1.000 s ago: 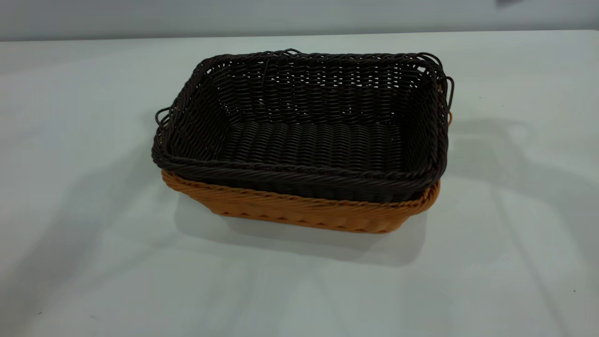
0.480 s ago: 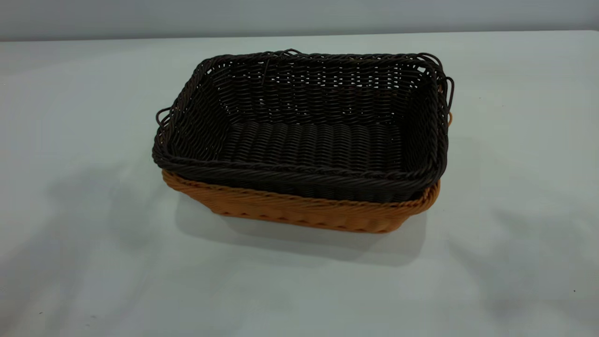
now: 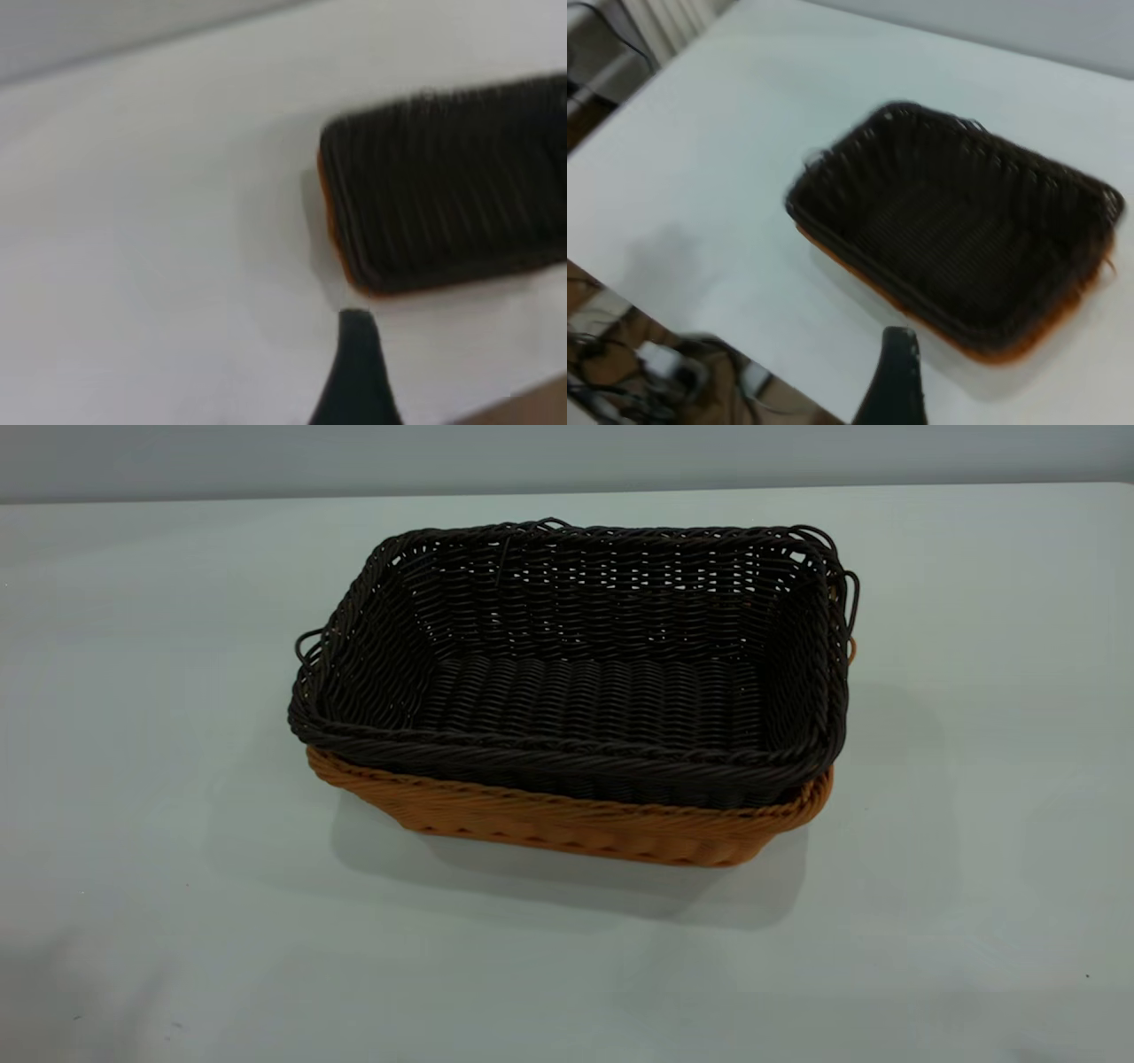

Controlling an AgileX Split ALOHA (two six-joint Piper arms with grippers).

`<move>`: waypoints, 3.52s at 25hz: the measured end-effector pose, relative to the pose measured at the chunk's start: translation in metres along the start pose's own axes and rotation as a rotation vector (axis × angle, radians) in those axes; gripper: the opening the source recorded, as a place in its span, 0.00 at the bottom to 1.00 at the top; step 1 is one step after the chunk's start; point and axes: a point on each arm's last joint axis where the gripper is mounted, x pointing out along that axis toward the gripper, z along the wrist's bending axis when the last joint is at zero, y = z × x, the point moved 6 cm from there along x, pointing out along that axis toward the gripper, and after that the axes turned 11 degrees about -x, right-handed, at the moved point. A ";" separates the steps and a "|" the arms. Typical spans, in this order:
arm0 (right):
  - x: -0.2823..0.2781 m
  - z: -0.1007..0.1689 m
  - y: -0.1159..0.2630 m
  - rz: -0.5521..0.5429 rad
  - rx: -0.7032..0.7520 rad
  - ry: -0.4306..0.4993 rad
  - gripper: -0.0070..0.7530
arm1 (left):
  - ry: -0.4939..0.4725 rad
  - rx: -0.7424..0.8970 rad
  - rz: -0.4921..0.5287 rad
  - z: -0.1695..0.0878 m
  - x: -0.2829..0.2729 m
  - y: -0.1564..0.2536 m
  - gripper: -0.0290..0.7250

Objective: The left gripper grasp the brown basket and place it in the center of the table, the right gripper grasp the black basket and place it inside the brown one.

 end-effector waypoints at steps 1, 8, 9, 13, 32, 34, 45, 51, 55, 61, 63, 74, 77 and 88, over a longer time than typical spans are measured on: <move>-0.003 0.002 0.007 0.005 0.000 0.018 0.79 | 0.000 -0.005 0.003 0.001 -0.003 0.011 0.73; -0.017 0.011 0.057 0.021 -0.030 0.177 0.79 | -0.003 -0.010 0.029 0.011 -0.005 0.084 0.73; -0.019 0.012 0.063 0.018 -0.038 0.199 0.79 | -0.003 -0.010 0.028 0.012 -0.005 0.092 0.73; -0.026 0.012 0.085 0.023 -0.049 0.287 0.79 | -0.003 -0.009 0.030 0.017 0.000 0.124 0.73; -0.034 -0.002 0.121 0.075 -0.053 0.434 0.79 | -0.111 0.021 0.015 0.043 0.017 0.181 0.73; -0.034 -0.002 0.121 0.075 -0.053 0.434 0.79 | -0.128 -0.003 0.038 0.047 0.021 0.186 0.73; -0.033 -0.002 0.121 0.074 -0.052 0.434 0.79 | -0.141 -0.057 0.068 0.049 0.025 0.192 0.73; -0.033 -0.002 0.121 0.074 -0.052 0.434 0.79 | -0.141 -0.057 0.068 0.049 0.025 0.192 0.73; -0.033 -0.002 0.121 0.074 -0.052 0.434 0.79 | -0.159 -0.070 0.060 0.051 0.024 0.192 0.73; -0.033 -0.002 0.120 0.073 -0.052 0.433 0.79 | -0.258 -0.155 -0.053 0.059 0.012 0.195 0.73; -0.033 -0.002 0.120 0.073 -0.052 0.433 0.79 | -0.285 -0.167 -0.110 0.061 0.006 0.197 0.73; -0.033 -0.002 0.120 0.073 -0.052 0.433 0.79 | -0.308 -0.190 -0.190 0.061 -0.002 0.203 0.73; -0.033 -0.002 0.120 0.073 -0.052 0.433 0.79 | -0.308 -0.190 -0.190 0.061 -0.002 0.203 0.73; -0.033 -0.002 0.120 0.073 -0.052 0.433 0.79 | -0.308 -0.190 -0.189 0.061 -0.002 0.203 0.73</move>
